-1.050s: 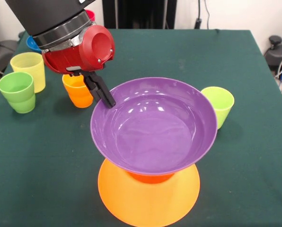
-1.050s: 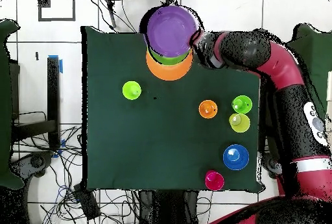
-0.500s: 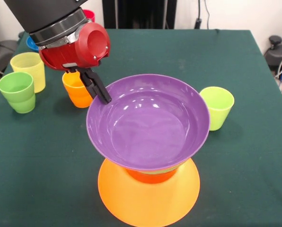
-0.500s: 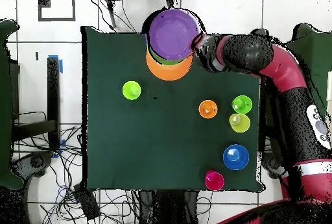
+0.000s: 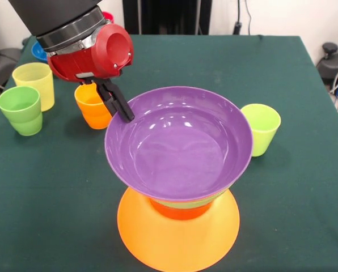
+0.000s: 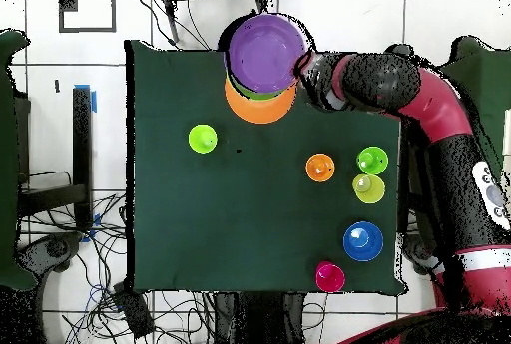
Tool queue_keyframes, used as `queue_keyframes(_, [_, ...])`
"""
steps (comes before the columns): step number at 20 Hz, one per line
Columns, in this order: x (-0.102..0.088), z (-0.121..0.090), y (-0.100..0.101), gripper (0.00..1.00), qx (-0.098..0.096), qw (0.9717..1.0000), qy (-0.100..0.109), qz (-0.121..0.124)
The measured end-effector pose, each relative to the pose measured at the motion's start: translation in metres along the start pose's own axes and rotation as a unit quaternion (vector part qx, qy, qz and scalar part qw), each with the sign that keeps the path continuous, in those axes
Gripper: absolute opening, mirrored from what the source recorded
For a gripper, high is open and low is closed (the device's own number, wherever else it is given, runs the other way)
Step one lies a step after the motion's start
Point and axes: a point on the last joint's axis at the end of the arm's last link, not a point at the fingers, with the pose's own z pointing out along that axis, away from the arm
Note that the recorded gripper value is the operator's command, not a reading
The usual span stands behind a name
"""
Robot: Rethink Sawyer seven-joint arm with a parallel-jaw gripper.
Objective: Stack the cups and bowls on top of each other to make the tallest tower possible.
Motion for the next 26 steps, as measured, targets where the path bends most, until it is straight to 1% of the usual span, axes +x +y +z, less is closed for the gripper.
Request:
queue_keyframes(12, [0.009, -0.004, 0.006, 0.0, 0.005, 0.9999, 0.004, -0.009])
queue_keyframes(13, [0.01, -0.004, 0.007, 1.0, 0.005, 0.9999, 0.005, -0.01])
queue_keyframes(26, [0.012, -0.004, 0.012, 1.0, 0.001, 0.9999, 0.006, -0.014])
